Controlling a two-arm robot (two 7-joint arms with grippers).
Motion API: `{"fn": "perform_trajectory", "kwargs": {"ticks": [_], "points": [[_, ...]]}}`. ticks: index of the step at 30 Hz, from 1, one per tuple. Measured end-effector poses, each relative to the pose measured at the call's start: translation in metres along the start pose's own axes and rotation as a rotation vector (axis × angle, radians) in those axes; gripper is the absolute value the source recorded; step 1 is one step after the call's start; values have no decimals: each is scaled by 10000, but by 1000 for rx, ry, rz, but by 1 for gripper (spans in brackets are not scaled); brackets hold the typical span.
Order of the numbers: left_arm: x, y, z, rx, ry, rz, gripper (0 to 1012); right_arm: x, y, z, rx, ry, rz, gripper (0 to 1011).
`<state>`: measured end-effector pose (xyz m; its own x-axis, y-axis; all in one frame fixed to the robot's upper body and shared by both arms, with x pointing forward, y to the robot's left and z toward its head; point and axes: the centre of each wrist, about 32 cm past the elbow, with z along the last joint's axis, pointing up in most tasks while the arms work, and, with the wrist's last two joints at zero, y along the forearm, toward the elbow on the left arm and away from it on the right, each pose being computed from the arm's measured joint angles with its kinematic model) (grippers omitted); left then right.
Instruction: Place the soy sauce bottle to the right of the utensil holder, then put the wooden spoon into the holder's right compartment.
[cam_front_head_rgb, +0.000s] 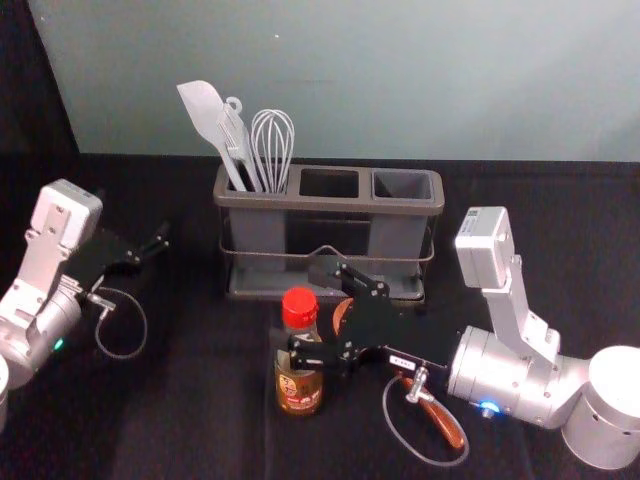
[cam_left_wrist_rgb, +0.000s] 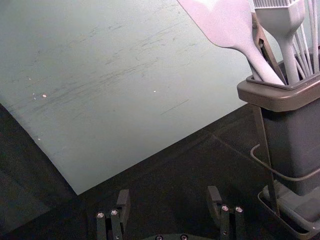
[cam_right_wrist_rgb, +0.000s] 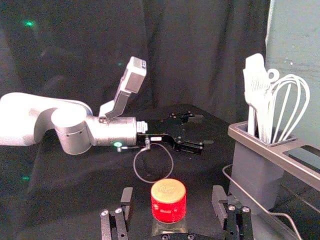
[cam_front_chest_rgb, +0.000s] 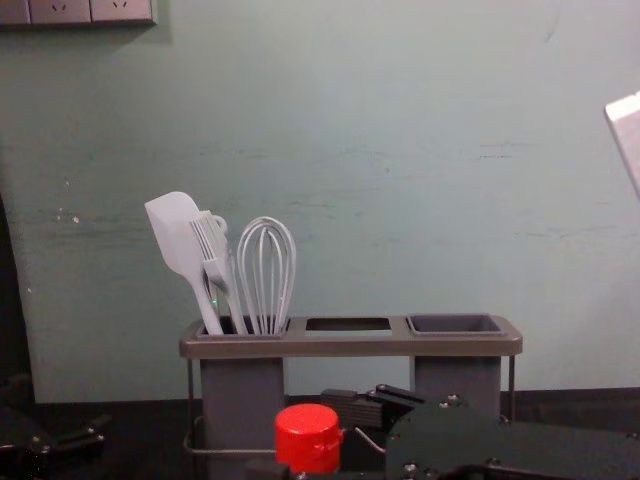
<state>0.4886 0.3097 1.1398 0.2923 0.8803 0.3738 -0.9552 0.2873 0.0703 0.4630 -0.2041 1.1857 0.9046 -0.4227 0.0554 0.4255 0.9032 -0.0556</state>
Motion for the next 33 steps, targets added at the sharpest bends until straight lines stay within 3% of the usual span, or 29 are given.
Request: {"fn": "perform_trajectory", "kwargs": {"ticks": [17,25,33], "points": [[0,0,0,0,0,0,1005,-8,23,1,-2,3,3,982],[0,0,0,0,0,0,1005,-8,20,2,-1,3,3,796],[0,0,0,0,0,0,1005,-6,17,3,-1,2,2,524]]}}
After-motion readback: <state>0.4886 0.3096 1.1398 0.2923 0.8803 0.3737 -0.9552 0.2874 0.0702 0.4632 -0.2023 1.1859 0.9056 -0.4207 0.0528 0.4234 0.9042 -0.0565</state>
